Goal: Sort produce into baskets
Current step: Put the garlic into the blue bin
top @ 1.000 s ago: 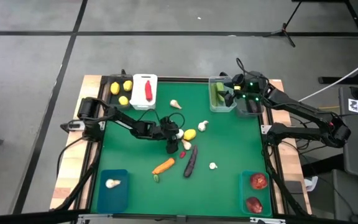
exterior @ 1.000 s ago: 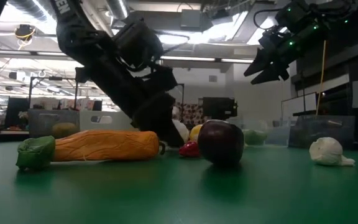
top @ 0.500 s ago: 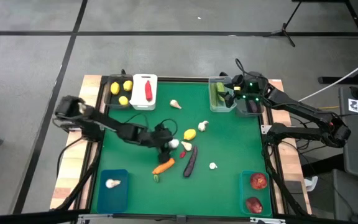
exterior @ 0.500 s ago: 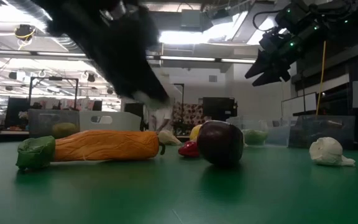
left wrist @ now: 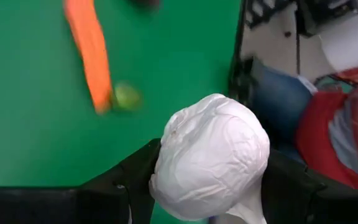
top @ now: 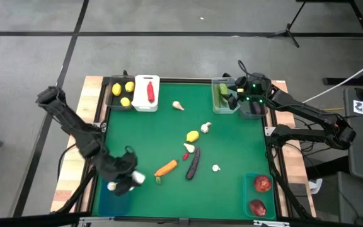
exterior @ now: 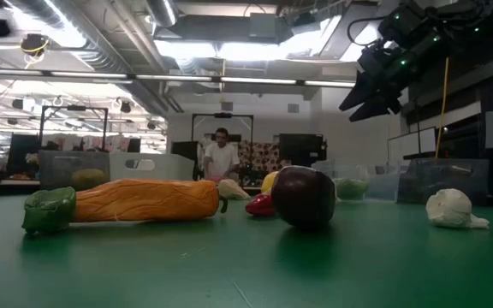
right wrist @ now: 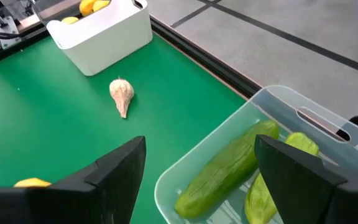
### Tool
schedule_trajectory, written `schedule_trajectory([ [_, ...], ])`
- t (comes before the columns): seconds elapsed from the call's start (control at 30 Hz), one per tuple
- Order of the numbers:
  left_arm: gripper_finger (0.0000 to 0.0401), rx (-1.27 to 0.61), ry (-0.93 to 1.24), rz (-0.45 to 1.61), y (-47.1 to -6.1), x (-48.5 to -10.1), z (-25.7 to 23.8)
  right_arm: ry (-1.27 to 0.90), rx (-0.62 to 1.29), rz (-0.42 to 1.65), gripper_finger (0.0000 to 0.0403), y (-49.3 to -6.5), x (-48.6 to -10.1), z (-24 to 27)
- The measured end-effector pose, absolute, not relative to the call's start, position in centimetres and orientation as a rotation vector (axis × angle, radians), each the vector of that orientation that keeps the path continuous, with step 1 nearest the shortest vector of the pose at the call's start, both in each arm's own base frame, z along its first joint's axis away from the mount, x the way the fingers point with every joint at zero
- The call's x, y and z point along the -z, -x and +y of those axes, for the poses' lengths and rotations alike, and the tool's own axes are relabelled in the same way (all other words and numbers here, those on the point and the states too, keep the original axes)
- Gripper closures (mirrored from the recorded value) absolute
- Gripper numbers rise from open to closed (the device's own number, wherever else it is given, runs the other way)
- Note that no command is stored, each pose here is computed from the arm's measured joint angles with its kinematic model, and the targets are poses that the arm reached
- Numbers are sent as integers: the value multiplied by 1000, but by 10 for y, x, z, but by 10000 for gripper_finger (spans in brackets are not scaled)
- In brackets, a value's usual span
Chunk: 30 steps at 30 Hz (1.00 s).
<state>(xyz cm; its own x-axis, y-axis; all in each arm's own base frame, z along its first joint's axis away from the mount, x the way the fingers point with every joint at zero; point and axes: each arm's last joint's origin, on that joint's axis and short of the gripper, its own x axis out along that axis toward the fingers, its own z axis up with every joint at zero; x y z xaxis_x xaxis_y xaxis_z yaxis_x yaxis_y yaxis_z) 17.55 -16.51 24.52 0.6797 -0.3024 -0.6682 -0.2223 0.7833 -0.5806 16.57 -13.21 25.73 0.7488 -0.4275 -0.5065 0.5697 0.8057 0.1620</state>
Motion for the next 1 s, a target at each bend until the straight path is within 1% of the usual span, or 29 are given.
schedule_trajectory([
  [0.1,185,46,770,905,-160,-242,-179,-326,555,488,102,-165,-256,-132],
  [0.23,185,4,824,986,-144,-236,-190,-329,555,497,102,-165,-255,-131],
  [0.43,179,-118,912,1227,-124,-222,-197,-330,555,498,102,-165,-255,-131],
  [0.5,175,-158,923,1277,-119,-219,-198,-329,555,498,102,-165,-255,-131],
  [0.7,168,-217,892,1308,-115,-212,-199,-330,555,498,102,-165,-255,-131],
  [0.83,168,-222,876,1309,-116,-209,-201,-329,555,498,102,-165,-255,-131],
  [1.0,165,-234,837,1261,-118,-205,-202,-327,554,498,102,-165,-255,-131],
])
